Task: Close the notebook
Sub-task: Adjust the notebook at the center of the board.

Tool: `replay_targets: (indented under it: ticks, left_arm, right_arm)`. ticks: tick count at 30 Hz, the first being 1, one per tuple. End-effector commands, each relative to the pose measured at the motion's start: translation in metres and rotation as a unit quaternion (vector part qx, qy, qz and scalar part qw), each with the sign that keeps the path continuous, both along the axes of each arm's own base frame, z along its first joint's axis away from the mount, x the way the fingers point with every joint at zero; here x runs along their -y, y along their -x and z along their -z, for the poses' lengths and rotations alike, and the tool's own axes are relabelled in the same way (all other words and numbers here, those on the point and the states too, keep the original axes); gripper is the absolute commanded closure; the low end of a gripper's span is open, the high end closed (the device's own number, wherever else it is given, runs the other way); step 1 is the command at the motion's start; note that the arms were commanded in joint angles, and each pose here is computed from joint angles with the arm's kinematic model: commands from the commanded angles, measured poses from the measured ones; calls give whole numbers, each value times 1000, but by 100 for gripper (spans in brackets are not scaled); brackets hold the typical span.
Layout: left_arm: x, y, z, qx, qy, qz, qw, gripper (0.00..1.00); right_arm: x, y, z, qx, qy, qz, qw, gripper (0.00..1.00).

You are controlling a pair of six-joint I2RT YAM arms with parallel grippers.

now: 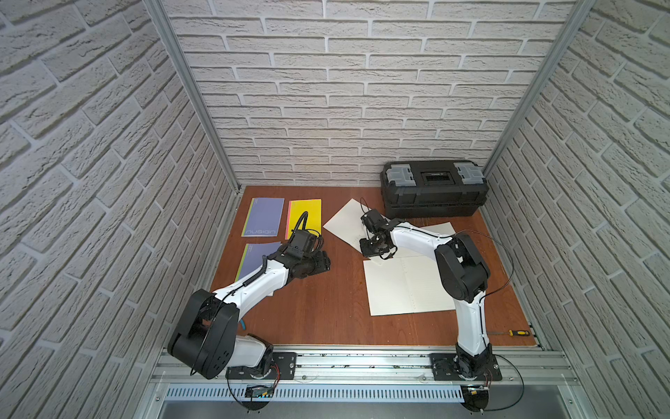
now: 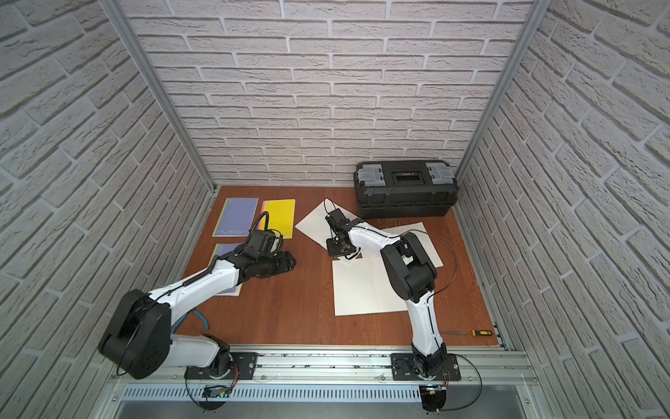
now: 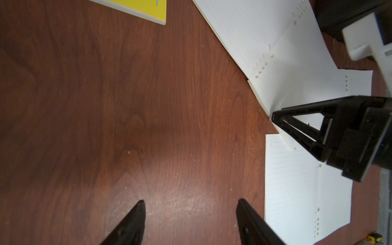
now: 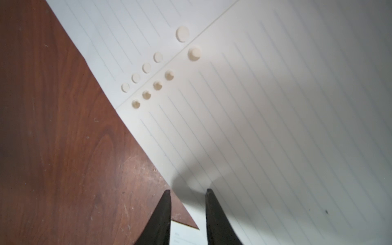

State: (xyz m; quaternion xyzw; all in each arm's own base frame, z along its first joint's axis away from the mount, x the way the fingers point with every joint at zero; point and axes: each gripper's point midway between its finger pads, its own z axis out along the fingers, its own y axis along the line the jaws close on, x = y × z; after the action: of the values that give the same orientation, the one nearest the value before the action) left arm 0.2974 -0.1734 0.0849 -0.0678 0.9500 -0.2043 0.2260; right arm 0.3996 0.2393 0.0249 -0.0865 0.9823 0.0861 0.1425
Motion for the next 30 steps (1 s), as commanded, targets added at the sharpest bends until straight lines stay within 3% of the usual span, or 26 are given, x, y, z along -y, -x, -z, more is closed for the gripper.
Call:
replay_targets:
  ticks: [1,30]
  left_arm:
    - [2,0,-3,10,7,-2,1000,32]
    - [5,2,1,2,14,3,1000,30]
  right_arm:
    - [23,24,9,-31,34,12,999,71]
    - [89,62,11,-48,28,70,996,73]
